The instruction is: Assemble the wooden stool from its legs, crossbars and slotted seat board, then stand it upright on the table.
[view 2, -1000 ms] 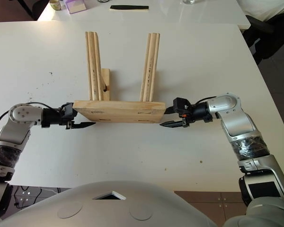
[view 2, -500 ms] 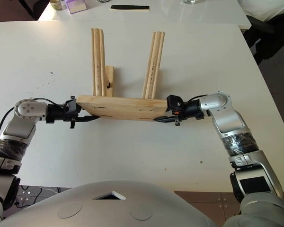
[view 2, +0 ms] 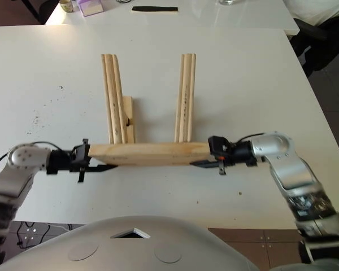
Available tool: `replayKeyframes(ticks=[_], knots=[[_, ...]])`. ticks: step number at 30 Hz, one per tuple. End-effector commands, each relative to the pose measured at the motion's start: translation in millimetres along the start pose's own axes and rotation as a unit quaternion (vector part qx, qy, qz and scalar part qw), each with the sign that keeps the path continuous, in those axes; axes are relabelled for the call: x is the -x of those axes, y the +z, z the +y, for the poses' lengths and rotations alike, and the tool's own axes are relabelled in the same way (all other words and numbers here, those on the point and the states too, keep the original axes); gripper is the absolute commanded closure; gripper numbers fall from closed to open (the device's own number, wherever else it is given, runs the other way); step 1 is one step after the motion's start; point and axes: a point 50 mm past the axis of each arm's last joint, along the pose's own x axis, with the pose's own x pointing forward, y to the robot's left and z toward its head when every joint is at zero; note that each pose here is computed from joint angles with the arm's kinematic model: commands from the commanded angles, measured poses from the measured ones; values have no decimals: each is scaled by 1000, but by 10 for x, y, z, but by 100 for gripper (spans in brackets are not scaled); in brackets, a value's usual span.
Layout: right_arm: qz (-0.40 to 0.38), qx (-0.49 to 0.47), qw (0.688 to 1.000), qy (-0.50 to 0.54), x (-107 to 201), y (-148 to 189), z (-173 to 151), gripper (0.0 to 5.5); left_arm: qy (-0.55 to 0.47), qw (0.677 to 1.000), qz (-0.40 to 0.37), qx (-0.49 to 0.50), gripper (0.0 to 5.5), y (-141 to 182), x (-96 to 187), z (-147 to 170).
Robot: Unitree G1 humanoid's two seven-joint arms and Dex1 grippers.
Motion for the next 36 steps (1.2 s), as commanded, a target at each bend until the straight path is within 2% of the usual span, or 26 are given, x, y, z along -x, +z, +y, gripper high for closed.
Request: replayKeyframes(ticks=[1,4,8,9,11,14,15,16,18,20,22,24,27,30,36], knots=[[-48,-89,994,43,130,180,461,417,-8,990,-64,123,417,192,-40,-574],[-140,-177,972,68,354,535,584,416,27,958,-180,223,417,618,63,-624],[-253,-262,924,114,620,1004,563,416,1,895,-333,297,416,1195,148,-697],[-282,-277,910,125,663,1108,543,416,1,872,-373,315,416,1319,163,-678],[-332,-273,893,131,789,1211,408,416,26,808,-472,353,416,1537,239,-530],[-427,-221,873,86,869,1302,119,416,95,711,-584,379,416,1686,315,-278],[-476,-204,853,57,799,1364,50,416,114,685,-604,390,416,1713,331,-215],[-539,-199,819,14,688,1467,7,416,130,660,-621,402,415,1741,350,-148],[-645,-229,728,-43,580,1692,-17,416,148,621,-645,421,411,1788,383,-56],[-705,-272,652,-64,598,1856,-46,415,160,580,-666,442,403,1844,427,54],[-730,-300,611,-67,634,1945,-80,415,164,552,-678,457,395,1892,461,148],[-742,-313,589,-60,660,2015,-105,414,158,543,-683,463,389,1951,466,221],[-742,-325,584,-52,647,2070,-120,414,149,547,-679,467,401,2018,449,266],[-730,-327,598,-50,612,2105,-106,419,145,566,-657,477,452,2025,375,229],[-740,-350,573,-30,643,2263,-28,420,142,556,-651,496,546,2065,362,188]])
